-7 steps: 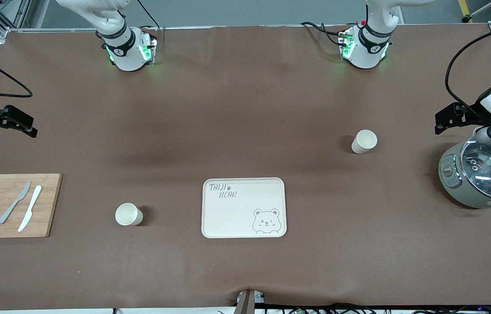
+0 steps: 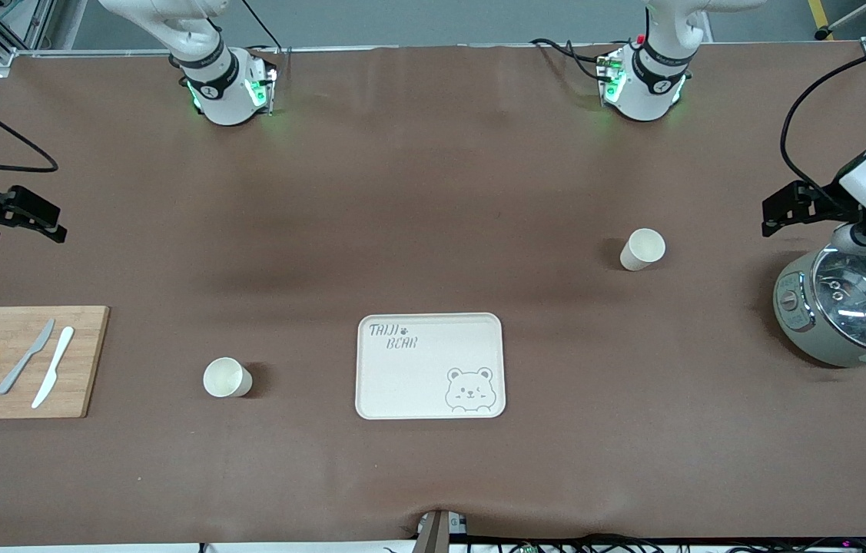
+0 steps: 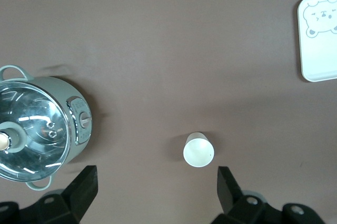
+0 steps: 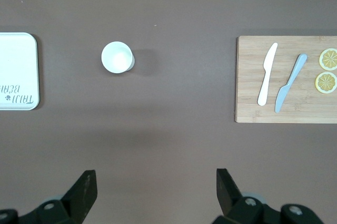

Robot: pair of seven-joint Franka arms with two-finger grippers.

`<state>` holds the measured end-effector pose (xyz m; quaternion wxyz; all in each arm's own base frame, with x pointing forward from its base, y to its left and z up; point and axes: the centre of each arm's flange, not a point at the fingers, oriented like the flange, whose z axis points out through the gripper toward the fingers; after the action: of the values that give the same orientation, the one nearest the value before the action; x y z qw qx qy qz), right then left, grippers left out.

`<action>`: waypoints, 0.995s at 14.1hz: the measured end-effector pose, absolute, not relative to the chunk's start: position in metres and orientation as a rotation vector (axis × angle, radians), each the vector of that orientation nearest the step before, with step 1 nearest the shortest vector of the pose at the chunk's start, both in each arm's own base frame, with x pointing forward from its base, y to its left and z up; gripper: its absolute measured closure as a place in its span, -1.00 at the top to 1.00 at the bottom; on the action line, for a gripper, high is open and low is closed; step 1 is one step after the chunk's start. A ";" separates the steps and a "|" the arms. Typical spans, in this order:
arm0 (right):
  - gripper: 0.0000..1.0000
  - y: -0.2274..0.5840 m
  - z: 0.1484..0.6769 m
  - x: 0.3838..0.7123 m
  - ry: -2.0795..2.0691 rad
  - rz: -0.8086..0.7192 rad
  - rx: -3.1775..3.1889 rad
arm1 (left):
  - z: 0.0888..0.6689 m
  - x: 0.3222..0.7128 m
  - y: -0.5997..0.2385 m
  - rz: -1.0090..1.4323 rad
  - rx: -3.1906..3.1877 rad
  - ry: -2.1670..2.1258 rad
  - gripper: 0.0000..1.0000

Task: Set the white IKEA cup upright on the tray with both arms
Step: 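Move the right and left grippers out toward the two white cups, then lower the right gripper over one cup while the left gripper lowers over the other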

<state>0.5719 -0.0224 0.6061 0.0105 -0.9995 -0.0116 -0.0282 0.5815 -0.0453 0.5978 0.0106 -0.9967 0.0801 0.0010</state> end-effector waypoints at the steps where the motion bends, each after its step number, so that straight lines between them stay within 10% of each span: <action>1: 1.00 -0.021 0.605 0.572 -0.039 -0.086 -3.119 | 0.588 0.581 -0.047 0.034 -3.110 0.254 1.00; 14: 1.00 0.016 0.473 0.660 0.059 -0.112 -3.005 | 0.416 0.506 -0.047 0.109 -3.103 0.285 1.00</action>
<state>0.6604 0.0165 0.4732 0.0671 -0.9969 0.0195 -0.0372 0.5065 -0.0468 0.4158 0.0118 -0.9951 0.0914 0.0351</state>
